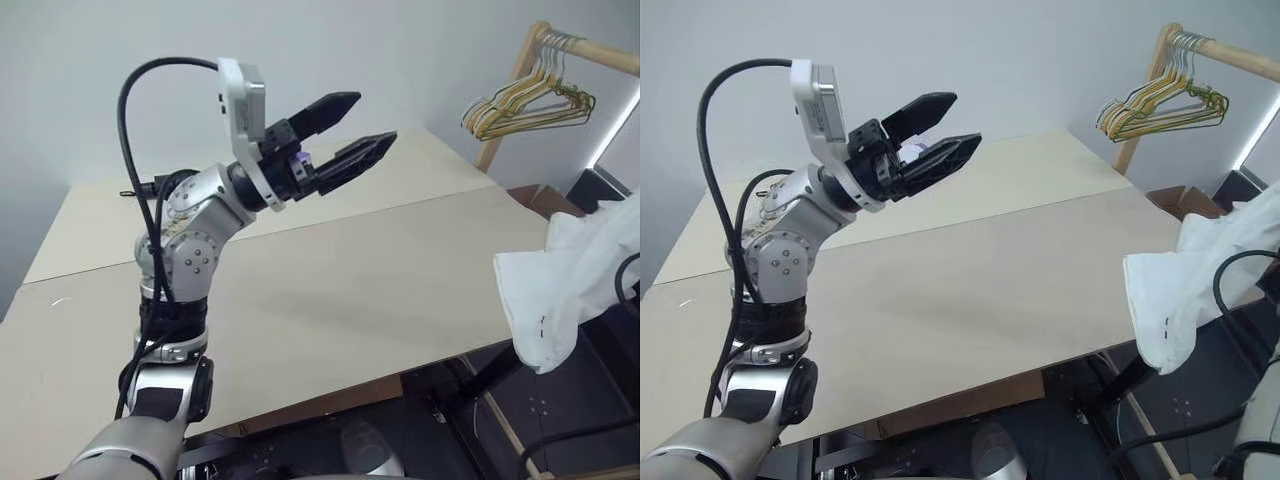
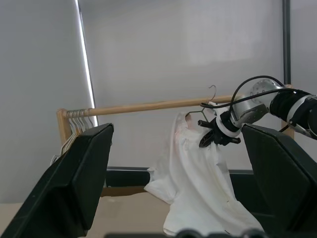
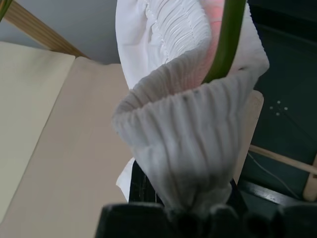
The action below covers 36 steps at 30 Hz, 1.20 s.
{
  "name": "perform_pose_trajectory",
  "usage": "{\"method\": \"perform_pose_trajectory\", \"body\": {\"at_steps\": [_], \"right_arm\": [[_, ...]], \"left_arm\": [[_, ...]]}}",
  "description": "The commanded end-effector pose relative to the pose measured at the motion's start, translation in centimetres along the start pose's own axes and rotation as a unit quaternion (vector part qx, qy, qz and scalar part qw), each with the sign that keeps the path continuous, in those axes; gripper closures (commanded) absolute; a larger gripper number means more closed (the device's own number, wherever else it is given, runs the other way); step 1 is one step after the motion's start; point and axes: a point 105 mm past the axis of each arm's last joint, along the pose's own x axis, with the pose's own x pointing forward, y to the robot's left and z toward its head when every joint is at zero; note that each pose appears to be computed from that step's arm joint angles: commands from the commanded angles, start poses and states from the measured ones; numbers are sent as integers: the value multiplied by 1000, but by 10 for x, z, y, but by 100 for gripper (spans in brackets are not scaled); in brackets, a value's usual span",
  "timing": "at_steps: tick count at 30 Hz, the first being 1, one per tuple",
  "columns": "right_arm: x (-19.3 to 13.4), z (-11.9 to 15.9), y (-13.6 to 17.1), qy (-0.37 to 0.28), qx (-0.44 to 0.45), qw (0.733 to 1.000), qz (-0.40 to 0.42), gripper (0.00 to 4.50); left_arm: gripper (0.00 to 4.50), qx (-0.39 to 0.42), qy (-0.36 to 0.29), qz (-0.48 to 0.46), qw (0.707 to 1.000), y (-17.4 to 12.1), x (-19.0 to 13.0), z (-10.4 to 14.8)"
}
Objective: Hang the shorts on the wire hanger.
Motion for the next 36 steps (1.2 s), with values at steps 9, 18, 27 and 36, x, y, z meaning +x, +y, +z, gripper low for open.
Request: {"method": "perform_pose_trajectory", "body": {"at_steps": [9,18,27,36], "right_arm": [[-15,28,-36,-38,156,987,20,450],[-12,23,-74,-35,208,977,-9,450],[-16,30,-90,-65,177,982,-33,450],[-17,36,-121,-107,167,977,-75,450]], "left_arm": [[5,16,-3,-22,1000,-5,-5,6],[5,12,5,-40,999,-3,-8,4],[5,16,5,-52,998,-8,-8,4],[5,15,8,-54,998,-9,-8,3]]}}
